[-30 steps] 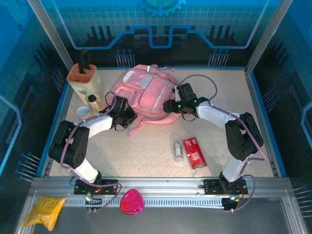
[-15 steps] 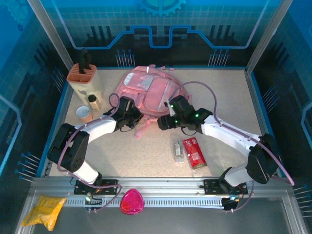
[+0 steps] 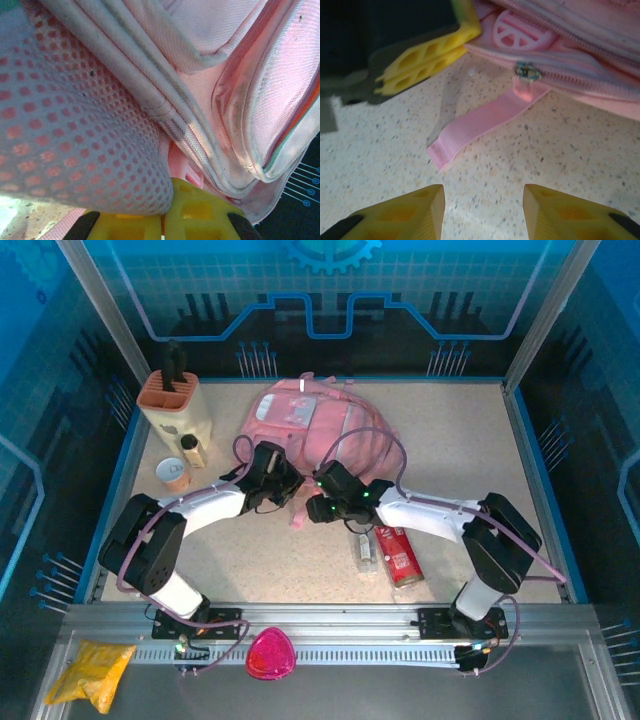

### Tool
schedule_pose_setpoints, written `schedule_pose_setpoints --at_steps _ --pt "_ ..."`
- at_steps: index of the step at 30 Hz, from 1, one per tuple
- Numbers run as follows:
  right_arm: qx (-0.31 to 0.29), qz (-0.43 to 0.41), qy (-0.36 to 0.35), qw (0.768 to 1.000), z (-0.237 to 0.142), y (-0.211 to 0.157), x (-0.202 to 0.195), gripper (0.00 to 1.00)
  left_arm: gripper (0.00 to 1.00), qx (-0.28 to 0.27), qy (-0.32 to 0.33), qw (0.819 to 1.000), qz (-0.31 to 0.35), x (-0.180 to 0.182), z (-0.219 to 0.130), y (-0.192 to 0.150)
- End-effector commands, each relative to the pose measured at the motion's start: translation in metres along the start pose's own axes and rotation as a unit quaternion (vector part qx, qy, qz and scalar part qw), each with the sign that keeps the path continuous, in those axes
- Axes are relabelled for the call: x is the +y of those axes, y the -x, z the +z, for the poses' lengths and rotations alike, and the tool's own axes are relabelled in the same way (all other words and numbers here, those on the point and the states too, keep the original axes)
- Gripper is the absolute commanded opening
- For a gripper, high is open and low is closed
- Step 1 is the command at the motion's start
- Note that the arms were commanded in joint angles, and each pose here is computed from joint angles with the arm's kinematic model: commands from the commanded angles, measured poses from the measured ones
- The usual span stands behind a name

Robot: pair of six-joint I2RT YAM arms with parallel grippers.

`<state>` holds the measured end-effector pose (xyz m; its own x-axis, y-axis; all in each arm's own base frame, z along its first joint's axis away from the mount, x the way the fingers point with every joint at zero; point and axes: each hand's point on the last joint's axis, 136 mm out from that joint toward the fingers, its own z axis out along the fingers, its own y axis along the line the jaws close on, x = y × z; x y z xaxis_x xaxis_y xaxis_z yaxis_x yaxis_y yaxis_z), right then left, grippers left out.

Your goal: Pack the student bag

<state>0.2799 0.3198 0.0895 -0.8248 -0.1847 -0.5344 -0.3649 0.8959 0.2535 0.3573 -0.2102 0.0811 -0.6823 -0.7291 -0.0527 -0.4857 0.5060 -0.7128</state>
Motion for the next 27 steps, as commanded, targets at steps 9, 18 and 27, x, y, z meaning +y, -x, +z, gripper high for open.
schedule_pose_setpoints --at_steps 9,18,27 --pt "-0.094 0.1 -0.079 0.987 0.033 0.047 -0.021 0.48 0.0 0.031 -0.067 0.997 0.009 -0.033 -0.011 -0.028" --pt "-0.123 0.159 -0.144 0.969 0.011 0.047 -0.06 0.42 0.0 0.025 -0.063 0.998 0.014 -0.032 -0.011 -0.028" --pt "-0.082 0.121 -0.117 0.982 0.0 0.028 -0.055 0.37 0.0 0.03 -0.068 0.997 0.025 -0.038 -0.012 -0.031"
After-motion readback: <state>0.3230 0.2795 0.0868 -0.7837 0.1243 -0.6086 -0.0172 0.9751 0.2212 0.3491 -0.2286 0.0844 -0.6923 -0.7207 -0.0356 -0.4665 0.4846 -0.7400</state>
